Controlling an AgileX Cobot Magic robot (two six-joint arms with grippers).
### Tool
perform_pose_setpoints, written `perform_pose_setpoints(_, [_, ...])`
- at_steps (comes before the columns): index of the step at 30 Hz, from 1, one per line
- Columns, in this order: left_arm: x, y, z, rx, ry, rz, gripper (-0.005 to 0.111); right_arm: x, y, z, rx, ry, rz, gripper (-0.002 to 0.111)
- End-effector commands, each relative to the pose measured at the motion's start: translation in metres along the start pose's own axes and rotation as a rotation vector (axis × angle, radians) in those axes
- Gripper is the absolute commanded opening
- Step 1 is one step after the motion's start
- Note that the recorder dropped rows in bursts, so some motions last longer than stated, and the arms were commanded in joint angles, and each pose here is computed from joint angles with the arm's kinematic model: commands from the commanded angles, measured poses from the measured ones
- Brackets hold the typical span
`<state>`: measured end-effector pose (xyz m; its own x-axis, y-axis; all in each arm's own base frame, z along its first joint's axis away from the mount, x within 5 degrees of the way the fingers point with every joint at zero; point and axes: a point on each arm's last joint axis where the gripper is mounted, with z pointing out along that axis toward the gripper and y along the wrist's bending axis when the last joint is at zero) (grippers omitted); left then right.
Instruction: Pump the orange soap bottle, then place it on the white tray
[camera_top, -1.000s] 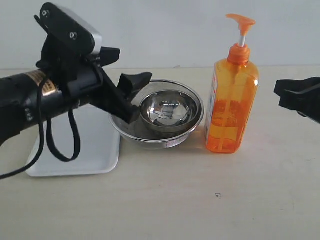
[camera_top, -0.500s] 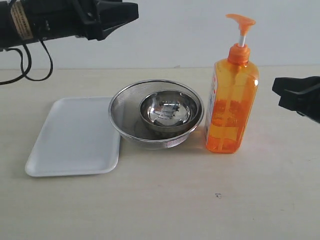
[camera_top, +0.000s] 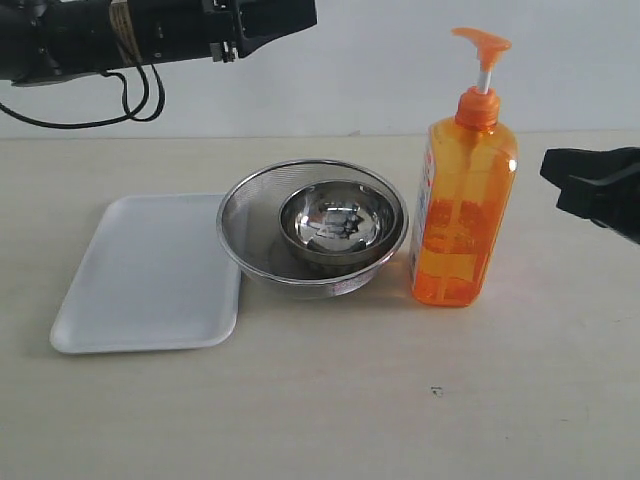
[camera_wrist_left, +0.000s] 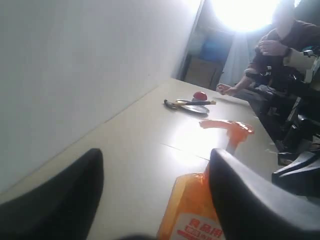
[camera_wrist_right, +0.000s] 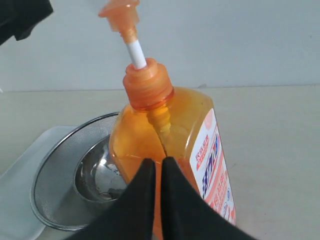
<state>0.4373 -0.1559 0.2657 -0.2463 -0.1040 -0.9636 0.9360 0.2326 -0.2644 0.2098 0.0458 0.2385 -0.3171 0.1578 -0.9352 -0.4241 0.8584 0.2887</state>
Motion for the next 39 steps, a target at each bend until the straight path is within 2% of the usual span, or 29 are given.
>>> perform_pose_setpoints(1, [-0.003,0.011,0.007,0.028,0.03,-0.055,0.057,-0.001,0.002,-0.001,-0.016,-0.016,-0.012,0.0])
perform_pose_setpoints(4, [-0.009,0.012,0.016,0.046,0.021,-0.084,0.057,-0.001,0.002,-0.001,-0.018,-0.017,-0.012,0.0])
perform_pose_setpoints(12, [-0.011,-0.005,0.045,0.113,-0.029,-0.118,0.057,-0.001,0.002,-0.001,-0.016,-0.016,-0.014,0.0])
perform_pose_setpoints(18, [-0.005,-0.011,0.056,0.138,-0.013,-0.123,0.057,-0.001,0.002,-0.001,-0.018,-0.017,-0.014,0.0])
perform_pose_setpoints(24, [0.002,-0.026,0.074,0.179,0.02,-0.12,0.057,-0.001,0.002,-0.001,-0.018,-0.017,-0.014,0.0])
perform_pose_setpoints(30, [0.01,-0.03,0.085,0.156,0.053,-0.117,0.059,-0.001,0.002,-0.001,-0.018,-0.017,-0.014,0.0])
perform_pose_setpoints(39, [0.006,-0.034,0.09,0.165,0.005,-0.149,0.06,-0.001,0.002,-0.001,-0.018,-0.016,-0.012,0.0])
